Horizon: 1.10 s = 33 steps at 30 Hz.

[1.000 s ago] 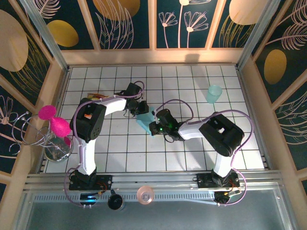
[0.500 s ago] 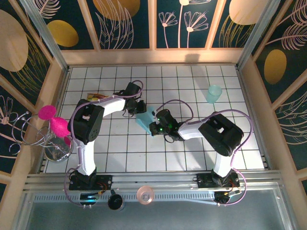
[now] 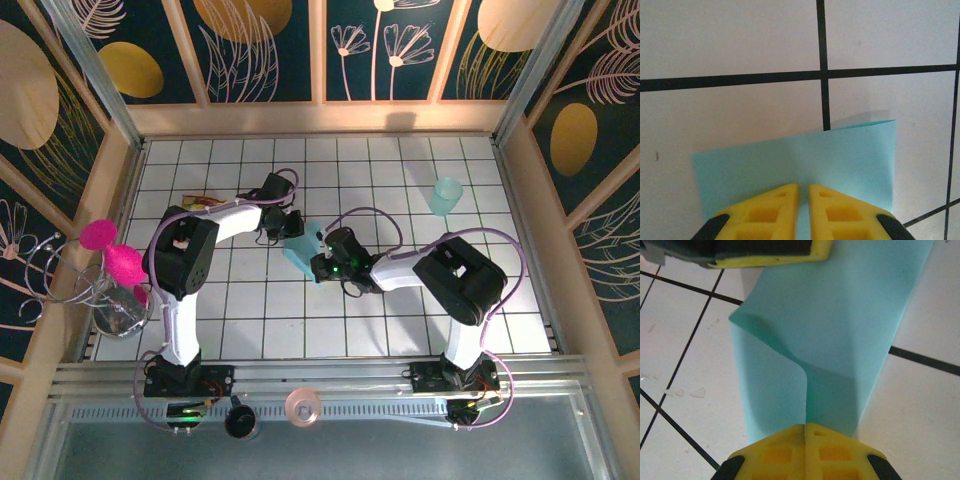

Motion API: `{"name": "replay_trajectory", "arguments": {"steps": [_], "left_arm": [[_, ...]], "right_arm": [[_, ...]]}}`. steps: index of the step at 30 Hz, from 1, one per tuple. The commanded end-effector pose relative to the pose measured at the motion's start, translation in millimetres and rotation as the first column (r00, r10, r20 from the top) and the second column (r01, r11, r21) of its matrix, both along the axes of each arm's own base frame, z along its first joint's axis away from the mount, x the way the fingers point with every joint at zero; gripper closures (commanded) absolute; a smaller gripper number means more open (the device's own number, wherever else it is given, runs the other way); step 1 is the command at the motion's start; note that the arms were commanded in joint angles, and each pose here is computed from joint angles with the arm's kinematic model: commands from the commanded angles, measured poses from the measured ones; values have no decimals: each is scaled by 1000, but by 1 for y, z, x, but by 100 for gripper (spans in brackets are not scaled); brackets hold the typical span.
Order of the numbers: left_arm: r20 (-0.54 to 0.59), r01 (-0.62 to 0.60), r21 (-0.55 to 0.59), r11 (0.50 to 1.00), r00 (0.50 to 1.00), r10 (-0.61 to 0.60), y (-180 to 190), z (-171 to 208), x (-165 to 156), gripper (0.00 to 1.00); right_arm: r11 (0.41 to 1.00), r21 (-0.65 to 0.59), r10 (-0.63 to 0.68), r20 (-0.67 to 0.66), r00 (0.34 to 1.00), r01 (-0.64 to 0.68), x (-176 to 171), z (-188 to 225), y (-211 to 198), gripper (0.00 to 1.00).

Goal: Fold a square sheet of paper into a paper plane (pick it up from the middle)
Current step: Third fold the triangle at the center of the table.

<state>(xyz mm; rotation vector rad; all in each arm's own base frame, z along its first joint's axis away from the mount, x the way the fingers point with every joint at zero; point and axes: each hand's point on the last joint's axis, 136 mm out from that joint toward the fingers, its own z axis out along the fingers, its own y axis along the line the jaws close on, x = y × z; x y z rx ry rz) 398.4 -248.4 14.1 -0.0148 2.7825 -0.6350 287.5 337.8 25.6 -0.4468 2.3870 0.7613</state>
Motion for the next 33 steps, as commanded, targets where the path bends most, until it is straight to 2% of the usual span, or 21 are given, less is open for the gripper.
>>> {"name": "replay_trajectory", "arguments": {"steps": [1, 21, 25, 29, 33], "left_arm": [[-103, 24, 57, 998, 994, -18, 10, -32, -20, 86], [-98, 24, 46, 999, 995, -20, 7, -28, -19, 86], [-50, 2, 27, 1000, 999, 0, 5, -9, -10, 86], [50, -67, -8, 998, 997, 67, 7, 31, 4, 83], [90, -138, -54, 989, 986, 142, 16, 53, 0, 80]], "right_arm": [[1000, 13, -22, 18, 1000, 22, 13, 5, 3, 100], [1000, -12, -7, -22, 1000, 7, 7, -6, 2, 100], [1000, -27, -7, -50, 999, 6, 4, -9, 1, 100], [1000, -26, -11, -79, 997, 9, 2, -10, 2, 100], [1000, -13, -12, -102, 995, 11, -1, -9, 3, 100]]}}
